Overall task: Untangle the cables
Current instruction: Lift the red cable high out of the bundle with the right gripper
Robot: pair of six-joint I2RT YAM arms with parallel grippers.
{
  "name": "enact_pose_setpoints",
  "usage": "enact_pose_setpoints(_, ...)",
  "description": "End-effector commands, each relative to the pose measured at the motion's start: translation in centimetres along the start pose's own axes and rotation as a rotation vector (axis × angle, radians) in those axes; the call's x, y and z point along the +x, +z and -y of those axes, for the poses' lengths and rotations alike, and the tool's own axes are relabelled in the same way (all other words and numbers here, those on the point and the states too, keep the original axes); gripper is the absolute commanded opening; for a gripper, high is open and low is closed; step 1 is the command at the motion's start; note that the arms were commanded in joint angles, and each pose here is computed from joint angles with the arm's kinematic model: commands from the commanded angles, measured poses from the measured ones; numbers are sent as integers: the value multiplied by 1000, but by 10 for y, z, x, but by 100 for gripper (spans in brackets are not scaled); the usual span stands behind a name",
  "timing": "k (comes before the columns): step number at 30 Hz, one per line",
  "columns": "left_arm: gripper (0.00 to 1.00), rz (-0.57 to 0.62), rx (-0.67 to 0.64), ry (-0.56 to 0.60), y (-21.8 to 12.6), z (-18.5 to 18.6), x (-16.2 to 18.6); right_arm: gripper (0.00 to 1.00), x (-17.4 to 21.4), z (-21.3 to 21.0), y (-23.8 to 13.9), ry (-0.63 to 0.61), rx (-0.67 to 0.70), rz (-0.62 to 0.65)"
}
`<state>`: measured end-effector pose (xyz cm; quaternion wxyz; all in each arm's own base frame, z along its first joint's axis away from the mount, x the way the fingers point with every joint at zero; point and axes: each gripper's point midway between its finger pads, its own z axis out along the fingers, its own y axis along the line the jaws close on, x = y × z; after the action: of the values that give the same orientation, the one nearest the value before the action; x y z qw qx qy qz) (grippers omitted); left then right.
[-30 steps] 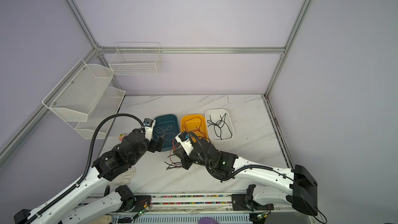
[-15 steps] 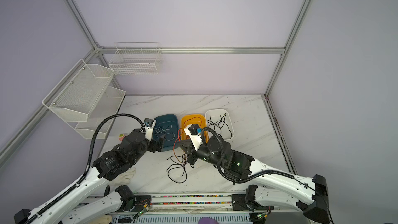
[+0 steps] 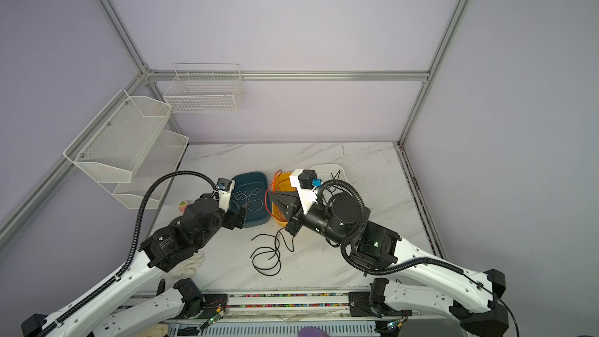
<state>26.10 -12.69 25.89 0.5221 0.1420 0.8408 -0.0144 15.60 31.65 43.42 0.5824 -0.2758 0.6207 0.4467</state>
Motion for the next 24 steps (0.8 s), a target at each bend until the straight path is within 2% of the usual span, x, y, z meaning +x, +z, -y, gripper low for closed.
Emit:
enact_pose_setpoints(1, 100, 13, 3, 8, 3, 1, 1, 0, -8, 7, -2, -41, 52, 17)
enact_pose_setpoints(7, 100, 12, 4, 8, 3, 1, 1, 0, 2, 20, 11, -48, 102, -17)
enact_pose_setpoints(14, 100, 13, 3, 8, 2, 0, 1, 0, 7, 64, 26, 30, 149, -53)
enact_pose_setpoints(24, 100, 12, 1, 8, 3, 0, 2, 0, 33, 104, 42, 48, 174, -122)
